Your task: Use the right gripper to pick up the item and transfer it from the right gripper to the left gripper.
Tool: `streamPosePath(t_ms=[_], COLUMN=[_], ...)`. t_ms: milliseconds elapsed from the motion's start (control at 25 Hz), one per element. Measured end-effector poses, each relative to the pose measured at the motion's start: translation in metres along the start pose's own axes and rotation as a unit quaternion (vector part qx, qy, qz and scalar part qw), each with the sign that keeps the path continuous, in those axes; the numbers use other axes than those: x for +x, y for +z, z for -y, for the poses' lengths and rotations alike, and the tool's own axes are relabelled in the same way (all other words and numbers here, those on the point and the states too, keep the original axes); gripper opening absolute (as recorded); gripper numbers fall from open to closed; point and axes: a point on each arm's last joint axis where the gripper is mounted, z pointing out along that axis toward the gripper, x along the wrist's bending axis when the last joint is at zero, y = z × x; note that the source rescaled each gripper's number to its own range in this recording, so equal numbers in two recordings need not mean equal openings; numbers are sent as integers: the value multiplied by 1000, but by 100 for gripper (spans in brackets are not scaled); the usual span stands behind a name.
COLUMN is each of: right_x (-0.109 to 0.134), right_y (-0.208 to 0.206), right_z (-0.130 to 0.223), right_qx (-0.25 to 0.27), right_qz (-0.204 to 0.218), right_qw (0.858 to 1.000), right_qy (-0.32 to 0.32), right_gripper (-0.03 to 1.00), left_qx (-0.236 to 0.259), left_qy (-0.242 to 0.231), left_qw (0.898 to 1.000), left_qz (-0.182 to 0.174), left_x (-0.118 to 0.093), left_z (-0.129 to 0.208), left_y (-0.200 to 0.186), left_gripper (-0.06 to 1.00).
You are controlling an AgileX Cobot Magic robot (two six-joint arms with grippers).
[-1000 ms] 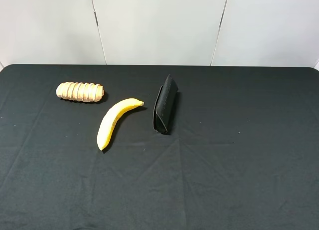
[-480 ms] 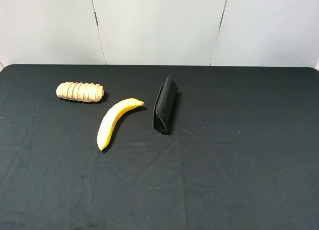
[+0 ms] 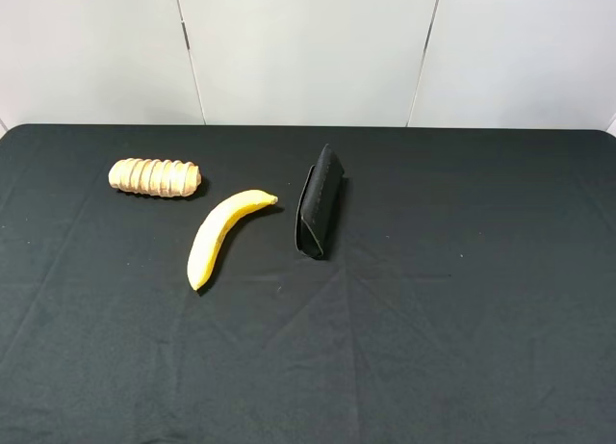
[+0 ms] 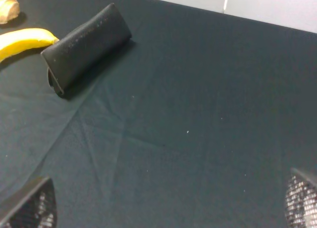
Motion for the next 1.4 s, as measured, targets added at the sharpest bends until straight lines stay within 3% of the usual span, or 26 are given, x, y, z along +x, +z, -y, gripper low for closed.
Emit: streamPosePath(t_ms=[160, 320, 400, 640, 1040, 1400], right_x=[0, 1, 1, 1, 1, 2], right_y=[0, 0, 1, 1, 1, 2], right_z=[0, 0, 0, 0, -1, -1], right_qx=[0, 0, 0, 0, 0, 0], right_qz=[8, 49, 73, 124, 144, 187], right_qw=[1000, 999, 997, 991, 987, 978], right_qy=[4, 24, 36, 59, 69, 90], right_gripper=[100, 100, 100, 100, 100, 100], left_qx=[2, 5, 6, 6, 6, 6], left_qy=[-37, -86, -98, -103, -103, -103], left_qw=[998, 989, 985, 984, 984, 984], left_qz=[-52, -122, -139, -145, -145, -145], left_x=[-1, -3, -4, -4, -4, -4], left_z=[0, 1, 1, 1, 1, 1], left_y=[0, -1, -1, -1, -1, -1], left_gripper=[95, 95, 95, 95, 95, 95])
